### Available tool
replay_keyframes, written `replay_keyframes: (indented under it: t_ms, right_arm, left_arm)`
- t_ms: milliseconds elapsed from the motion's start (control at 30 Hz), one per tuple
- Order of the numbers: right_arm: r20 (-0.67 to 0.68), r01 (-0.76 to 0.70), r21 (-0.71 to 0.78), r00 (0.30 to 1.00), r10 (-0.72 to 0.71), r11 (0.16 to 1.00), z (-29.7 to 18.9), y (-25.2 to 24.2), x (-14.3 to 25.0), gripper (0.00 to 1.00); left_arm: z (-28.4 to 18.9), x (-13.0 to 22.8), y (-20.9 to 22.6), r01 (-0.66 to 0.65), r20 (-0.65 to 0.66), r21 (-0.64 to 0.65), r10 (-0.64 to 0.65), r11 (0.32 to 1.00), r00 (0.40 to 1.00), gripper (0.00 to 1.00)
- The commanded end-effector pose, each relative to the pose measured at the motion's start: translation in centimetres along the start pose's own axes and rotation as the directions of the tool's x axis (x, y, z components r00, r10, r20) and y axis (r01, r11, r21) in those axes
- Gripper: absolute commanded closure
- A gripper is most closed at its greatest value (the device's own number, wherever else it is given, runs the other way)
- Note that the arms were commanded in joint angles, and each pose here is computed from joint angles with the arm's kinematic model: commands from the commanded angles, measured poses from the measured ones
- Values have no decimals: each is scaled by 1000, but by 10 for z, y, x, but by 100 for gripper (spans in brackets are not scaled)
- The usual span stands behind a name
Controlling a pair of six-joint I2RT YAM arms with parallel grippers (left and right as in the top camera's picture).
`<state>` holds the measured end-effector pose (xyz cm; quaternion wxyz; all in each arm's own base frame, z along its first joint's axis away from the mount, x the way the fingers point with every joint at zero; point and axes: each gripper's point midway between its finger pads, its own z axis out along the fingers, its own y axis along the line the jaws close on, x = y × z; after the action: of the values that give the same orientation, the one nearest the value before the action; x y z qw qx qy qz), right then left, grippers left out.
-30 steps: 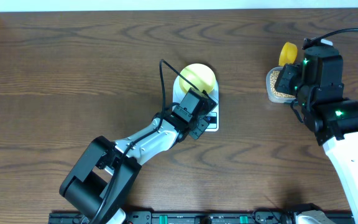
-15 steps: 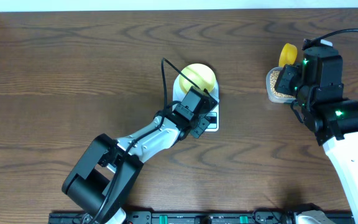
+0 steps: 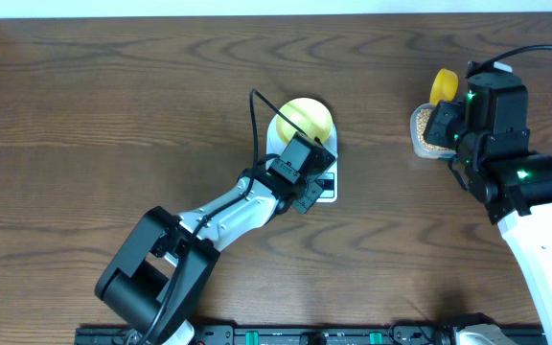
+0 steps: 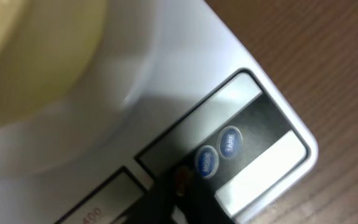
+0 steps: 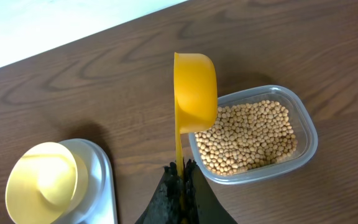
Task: Scoop item into bowl and weigh 50g on scale
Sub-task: 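Lift the left gripper off the scale and retract it leftward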
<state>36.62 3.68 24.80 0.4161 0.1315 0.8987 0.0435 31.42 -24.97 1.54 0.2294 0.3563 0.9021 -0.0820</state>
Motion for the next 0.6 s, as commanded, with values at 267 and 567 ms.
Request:
replay_keyframes:
  t_ms: [267,567]
  right_arm:
    - [14,5,0,1000,-5,1000,-2,-1,-6,99]
    - [6,7,4,1000,-7,1000,-2,-2,-4,99]
  left_arm:
    - [-73,-16,2,18,117,-5,-17,1000,993,71]
    - [-135,-30,52,275,273,-41,-254,961,928,62]
